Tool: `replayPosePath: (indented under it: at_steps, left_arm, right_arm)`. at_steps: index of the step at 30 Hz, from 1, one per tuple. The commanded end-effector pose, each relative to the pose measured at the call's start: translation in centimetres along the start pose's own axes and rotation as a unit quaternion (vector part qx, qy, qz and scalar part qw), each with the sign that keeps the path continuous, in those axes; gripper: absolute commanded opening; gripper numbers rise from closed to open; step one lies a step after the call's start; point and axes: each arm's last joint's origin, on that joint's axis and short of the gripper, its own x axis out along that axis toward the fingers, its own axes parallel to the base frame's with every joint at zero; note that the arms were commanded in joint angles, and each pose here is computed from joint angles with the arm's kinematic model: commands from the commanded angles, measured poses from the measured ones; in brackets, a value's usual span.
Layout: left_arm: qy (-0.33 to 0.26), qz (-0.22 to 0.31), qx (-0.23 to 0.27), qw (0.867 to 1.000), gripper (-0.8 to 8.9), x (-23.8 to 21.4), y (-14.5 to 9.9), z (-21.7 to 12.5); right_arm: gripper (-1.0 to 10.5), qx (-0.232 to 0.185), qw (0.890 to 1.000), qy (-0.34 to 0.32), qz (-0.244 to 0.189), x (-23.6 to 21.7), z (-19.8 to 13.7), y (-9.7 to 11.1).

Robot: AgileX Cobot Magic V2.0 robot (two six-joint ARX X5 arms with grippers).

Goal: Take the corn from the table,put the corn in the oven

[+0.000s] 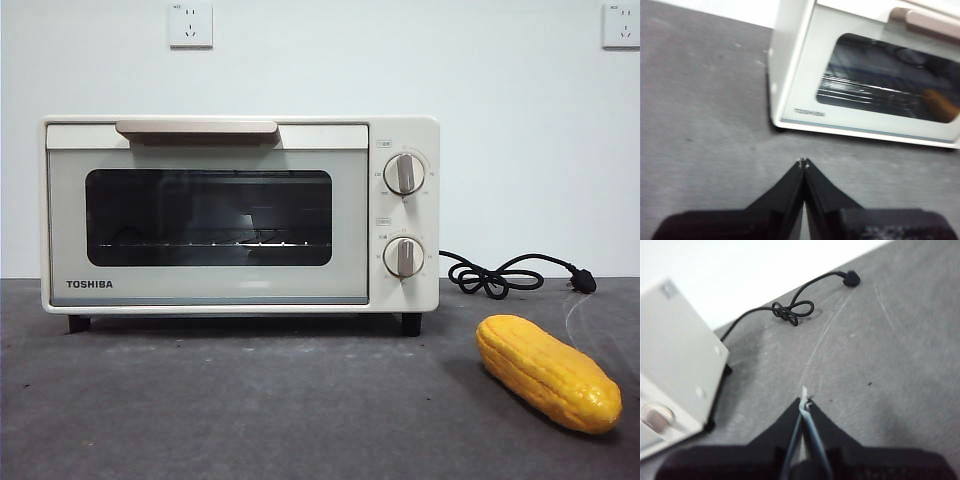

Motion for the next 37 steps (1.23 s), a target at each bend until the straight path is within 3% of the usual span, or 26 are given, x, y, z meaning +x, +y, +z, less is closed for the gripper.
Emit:
replayPosePath:
  at_steps: [1,7,11,16,21,31,33,37]
  left_arm:
    - [0.008,-0.026,-0.028,0.999,-0.03,0.0,-0.1,-0.1]
    - [0.001,-0.063,-0.05,0.997,-0.03,-0.1,-0.5,0.4]
    - [-0.047,-0.087,-0.072,0.992,-0.03,-1.0,-1.3,2.7]
    - [-0.104,-0.11,-0.063,0.986,-0.03,-3.4,-3.0,7.4]
    - [-0.128,-0.136,-0.054,0.981,-0.03,-5.0,-4.4,11.2]
    - [-0.086,-0.24,-0.028,0.966,-0.03,-5.1,-7.1,17.7]
    - [-0.067,-0.257,-0.026,0.964,-0.03,-4.7,-7.5,18.8]
    - [-0.03,-0.284,-0.021,0.958,-0.03,-3.7,-8.1,20.5]
  right_arm:
    - [0.0,0.049,0.999,0.008,0.01,0.0,-0.1,0.0]
    - [0.0,0.047,0.996,0.024,0.071,-0.3,0.6,0.8]
    - [0.0,0.035,0.992,-0.021,0.122,-2.0,4.2,2.8]
    - [0.0,-0.008,0.974,-0.068,0.218,-5.5,10.3,6.3]
    - [0.0,-0.046,0.956,-0.072,0.28,-7.1,14.4,8.8]
    - [0.1,-0.066,0.917,0.014,0.392,-5.7,19.4,11.9]
    - [0.6,-0.064,0.914,0.035,0.399,-4.9,19.8,12.1]
    - [2.4,-0.057,0.919,0.082,0.382,-3.1,19.6,11.9]
